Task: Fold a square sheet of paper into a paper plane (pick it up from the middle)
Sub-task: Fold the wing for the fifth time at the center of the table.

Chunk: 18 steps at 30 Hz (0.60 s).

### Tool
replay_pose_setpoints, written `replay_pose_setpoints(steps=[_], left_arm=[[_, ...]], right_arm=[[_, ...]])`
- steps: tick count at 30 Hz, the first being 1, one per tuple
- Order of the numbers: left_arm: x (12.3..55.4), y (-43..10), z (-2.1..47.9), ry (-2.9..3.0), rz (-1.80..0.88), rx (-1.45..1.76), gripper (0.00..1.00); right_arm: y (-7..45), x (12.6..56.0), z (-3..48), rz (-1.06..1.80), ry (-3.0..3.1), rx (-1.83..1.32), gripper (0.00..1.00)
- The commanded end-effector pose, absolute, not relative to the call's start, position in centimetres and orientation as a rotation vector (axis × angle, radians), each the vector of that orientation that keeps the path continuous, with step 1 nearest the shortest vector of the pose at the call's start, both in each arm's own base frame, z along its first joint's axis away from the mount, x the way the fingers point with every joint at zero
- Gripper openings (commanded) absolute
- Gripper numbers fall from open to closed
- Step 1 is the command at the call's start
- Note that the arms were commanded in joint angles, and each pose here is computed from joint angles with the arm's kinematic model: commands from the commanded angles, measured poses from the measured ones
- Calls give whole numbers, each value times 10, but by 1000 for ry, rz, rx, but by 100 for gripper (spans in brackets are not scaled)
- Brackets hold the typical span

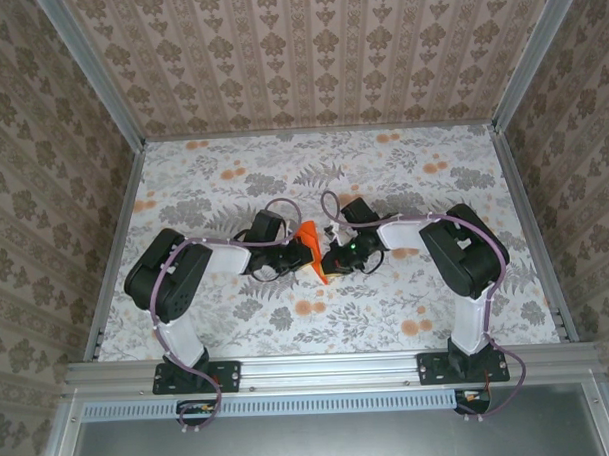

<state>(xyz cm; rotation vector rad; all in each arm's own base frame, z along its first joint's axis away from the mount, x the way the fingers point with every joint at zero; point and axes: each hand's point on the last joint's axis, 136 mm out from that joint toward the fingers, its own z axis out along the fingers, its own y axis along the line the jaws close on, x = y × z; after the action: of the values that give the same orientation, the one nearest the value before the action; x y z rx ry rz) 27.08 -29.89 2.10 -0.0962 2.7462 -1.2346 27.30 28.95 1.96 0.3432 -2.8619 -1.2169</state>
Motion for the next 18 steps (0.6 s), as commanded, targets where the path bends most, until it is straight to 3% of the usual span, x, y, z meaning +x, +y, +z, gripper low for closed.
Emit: replay_pose_setpoints(steps=[1,6,18], left_arm=[[266,-284,-3,2856,-1077,-191,6],[264,-277,-9,2893,-1005,-223,4],[257,-278,-14,2900,-1024,-224,3]], right_arm=[[280,258,12,-1108,-2832,392,14],[283,259,28,-1161,-2839,333,20],[282,258,28,-1169,-2824,220,20]])
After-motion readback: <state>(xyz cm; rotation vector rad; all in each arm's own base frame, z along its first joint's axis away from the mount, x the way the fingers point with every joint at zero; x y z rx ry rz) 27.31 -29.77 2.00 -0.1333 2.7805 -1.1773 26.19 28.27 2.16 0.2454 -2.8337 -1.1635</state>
